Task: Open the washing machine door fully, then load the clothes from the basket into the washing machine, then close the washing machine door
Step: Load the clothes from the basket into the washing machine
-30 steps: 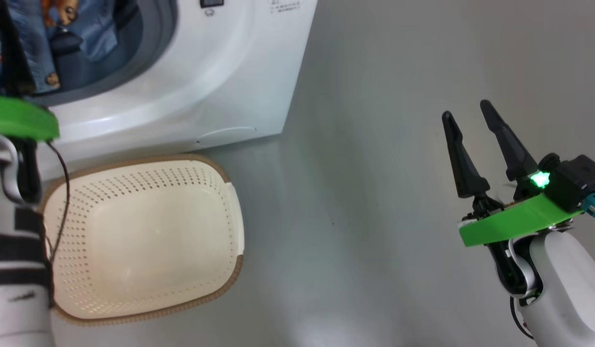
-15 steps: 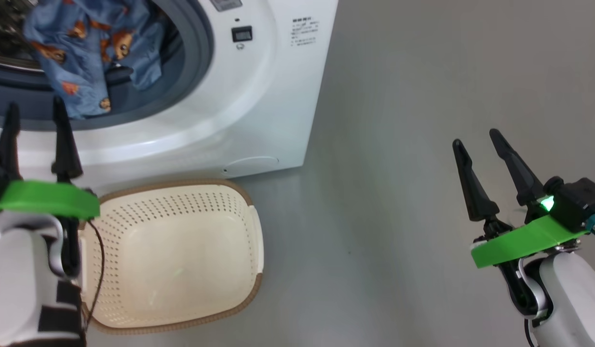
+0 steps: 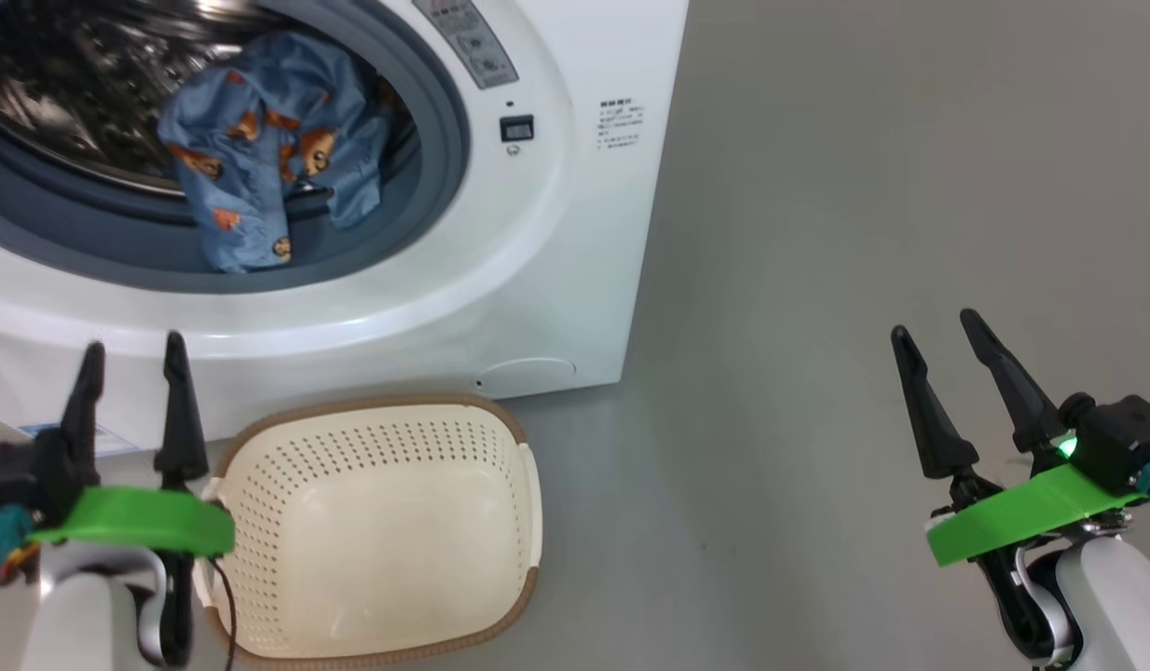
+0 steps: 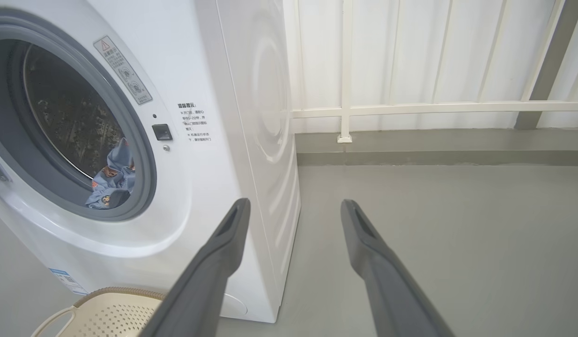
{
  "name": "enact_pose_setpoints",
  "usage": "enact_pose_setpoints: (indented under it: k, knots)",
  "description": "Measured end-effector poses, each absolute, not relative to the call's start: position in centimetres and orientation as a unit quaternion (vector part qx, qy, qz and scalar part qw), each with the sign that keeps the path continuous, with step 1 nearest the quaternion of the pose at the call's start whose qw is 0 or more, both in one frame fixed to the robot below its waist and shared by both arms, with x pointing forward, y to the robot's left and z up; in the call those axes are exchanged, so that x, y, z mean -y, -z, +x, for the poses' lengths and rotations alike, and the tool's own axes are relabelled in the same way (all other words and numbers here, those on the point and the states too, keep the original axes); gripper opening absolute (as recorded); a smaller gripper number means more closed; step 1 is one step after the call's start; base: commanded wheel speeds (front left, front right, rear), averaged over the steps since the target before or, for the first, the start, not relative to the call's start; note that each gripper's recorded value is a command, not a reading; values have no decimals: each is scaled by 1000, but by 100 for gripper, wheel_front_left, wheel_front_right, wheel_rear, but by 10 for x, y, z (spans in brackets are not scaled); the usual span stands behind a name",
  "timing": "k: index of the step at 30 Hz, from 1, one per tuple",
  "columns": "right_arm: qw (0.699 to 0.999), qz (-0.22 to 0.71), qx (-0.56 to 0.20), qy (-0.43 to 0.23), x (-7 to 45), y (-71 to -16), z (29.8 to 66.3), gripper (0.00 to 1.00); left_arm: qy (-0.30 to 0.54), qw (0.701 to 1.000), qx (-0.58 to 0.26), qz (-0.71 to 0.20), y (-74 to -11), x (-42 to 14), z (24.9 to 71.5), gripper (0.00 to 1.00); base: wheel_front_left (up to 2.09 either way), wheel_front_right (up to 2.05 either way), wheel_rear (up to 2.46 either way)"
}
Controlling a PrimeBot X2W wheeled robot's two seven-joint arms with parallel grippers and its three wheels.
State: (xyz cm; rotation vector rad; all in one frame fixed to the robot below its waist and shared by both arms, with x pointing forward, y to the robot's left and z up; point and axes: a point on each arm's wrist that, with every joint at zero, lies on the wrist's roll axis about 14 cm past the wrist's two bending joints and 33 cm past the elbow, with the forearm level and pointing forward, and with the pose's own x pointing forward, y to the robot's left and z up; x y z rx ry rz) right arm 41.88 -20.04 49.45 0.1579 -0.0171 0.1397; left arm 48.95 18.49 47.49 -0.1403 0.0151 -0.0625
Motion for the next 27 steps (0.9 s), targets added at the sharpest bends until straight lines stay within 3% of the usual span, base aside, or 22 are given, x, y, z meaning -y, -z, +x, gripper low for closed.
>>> enact_pose_setpoints:
  k: [27]
  knots:
    - [995, 74, 23, -64, 207, -508, 379, 100, 5, 998, -10, -59, -475, -207, 402, 100, 0, 0, 0]
